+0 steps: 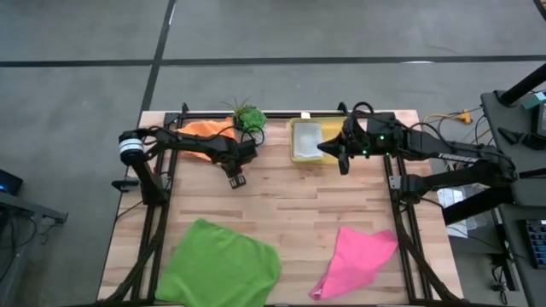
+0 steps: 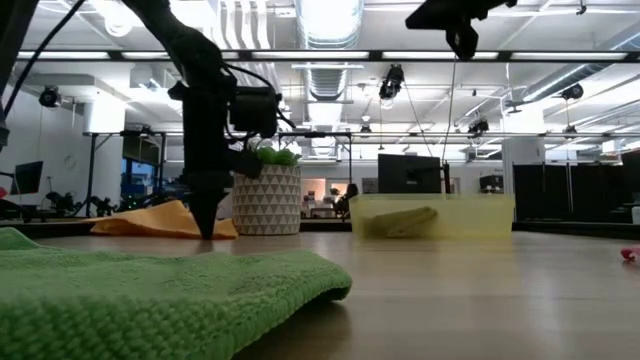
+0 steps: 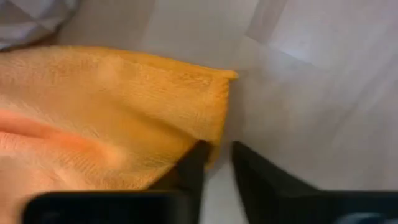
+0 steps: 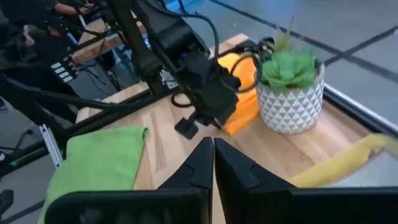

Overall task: Fold microfiber towels
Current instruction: Fold the orange microfiber cloth

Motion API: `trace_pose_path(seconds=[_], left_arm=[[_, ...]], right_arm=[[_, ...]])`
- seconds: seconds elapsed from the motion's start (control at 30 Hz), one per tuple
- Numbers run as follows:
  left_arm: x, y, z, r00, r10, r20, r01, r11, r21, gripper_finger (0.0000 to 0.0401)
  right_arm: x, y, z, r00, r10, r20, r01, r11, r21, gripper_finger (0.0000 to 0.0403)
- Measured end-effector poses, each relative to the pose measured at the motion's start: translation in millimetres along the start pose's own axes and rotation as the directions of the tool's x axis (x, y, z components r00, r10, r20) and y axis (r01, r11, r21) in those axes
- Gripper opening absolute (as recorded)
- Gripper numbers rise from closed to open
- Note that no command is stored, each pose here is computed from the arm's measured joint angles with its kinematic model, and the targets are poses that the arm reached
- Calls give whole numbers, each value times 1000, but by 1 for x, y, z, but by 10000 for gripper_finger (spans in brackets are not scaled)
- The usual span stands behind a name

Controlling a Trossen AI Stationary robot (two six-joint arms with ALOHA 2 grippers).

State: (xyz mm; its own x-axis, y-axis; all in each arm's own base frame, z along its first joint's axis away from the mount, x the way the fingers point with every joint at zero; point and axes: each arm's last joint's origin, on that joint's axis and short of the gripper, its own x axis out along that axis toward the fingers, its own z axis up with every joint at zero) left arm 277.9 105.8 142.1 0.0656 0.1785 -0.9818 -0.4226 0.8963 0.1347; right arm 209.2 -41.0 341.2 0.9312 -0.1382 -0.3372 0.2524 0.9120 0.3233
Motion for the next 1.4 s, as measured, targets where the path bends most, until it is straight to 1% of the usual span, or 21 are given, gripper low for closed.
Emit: trace_pose_path(seconds=[0.03, 0.13, 0.2, 0.27, 0.37, 0.47, 0.6, 0.67, 0.73, 0.8, 0.9, 0.97, 1.03, 1.1, 1.2, 1.27, 1.33, 1.4], left_arm=[[-5, -1, 0, 1000, -6, 16, 6, 1000, -18, 17], [-20, -3, -1, 998, 17, 67, -14, 999, -47, 9], [-40, -4, -4, 992, 9, 126, -1, 998, -62, 3], [-62, -7, -6, 977, -9, 213, 25, 997, -71, 2], [-89, -10, -16, 955, -38, 295, 60, 996, -65, 1], [-119, -10, -26, 910, -94, 405, 127, 990, -56, 0], [-148, -12, -40, 835, -228, 501, 254, 967, 18, 0], [-163, -12, -47, 788, -292, 542, 309, 949, 63, 0], [-177, -12, -53, 742, -335, 581, 347, 933, 95, 0], [-186, -11, -59, 715, -354, 603, 380, 921, 90, 0], [-202, -9, -69, 665, -383, 641, 422, 901, 101, 0], [-210, -7, -73, 631, -391, 670, 430, 895, 117, 0], [-215, -6, -76, 608, -392, 690, 433, 892, 126, 0], [-219, -5, -76, 570, -393, 721, 438, 888, 138, 0], [-223, -5, -75, 539, -393, 744, 442, 885, 147, 0], [-225, -5, -72, 522, -392, 758, 455, 879, 142, 0], [-226, -5, -70, 510, -390, 767, 477, 870, 125, 0], [-226, -6, -68, 503, -383, 775, 482, 868, 117, 0]], right_arm=[[-1, 1, 1, 1000, 2, 4, -2, 1000, -3, 9], [-2, 2, 4, 1000, 5, 14, -4, 999, -33, 9], [-2, 2, 5, 1000, 6, 16, -6, 999, -46, 9], [-2, 2, 4, 1000, 6, 16, -5, 999, -46, 9], [0, 1, 3, 1000, 6, 15, -5, 999, -46, 9], [6, 3, 4, 999, 42, 30, -40, 998, -50, 9], [23, 12, 11, 977, 188, 106, -181, 981, -70, 9], [37, 19, 12, 959, 247, 142, -238, 968, -78, 11], [52, 27, 11, 940, 290, 179, -276, 956, -100, 19], [70, 34, 8, 923, 327, 204, -309, 944, -117, 33], [98, 45, 2, 920, 348, 179, -328, 936, -131, 57], [117, 51, -1, 927, 347, 143, -325, 933, -154, 75], [136, 58, -4, 936, 333, 118, -311, 935, -168, 94], [154, 65, -5, 944, 313, 105, -289, 938, -192, 115], [177, 76, -3, 967, 227, 116, -194, 951, -243, 149], [188, 82, 1, 981, 158, 116, -119, 951, -287, 170], [196, 88, 4, 991, 89, 102, -53, 947, -316, 187], [202, 94, 7, 996, 14, 93, 17, 947, -322, 199]])
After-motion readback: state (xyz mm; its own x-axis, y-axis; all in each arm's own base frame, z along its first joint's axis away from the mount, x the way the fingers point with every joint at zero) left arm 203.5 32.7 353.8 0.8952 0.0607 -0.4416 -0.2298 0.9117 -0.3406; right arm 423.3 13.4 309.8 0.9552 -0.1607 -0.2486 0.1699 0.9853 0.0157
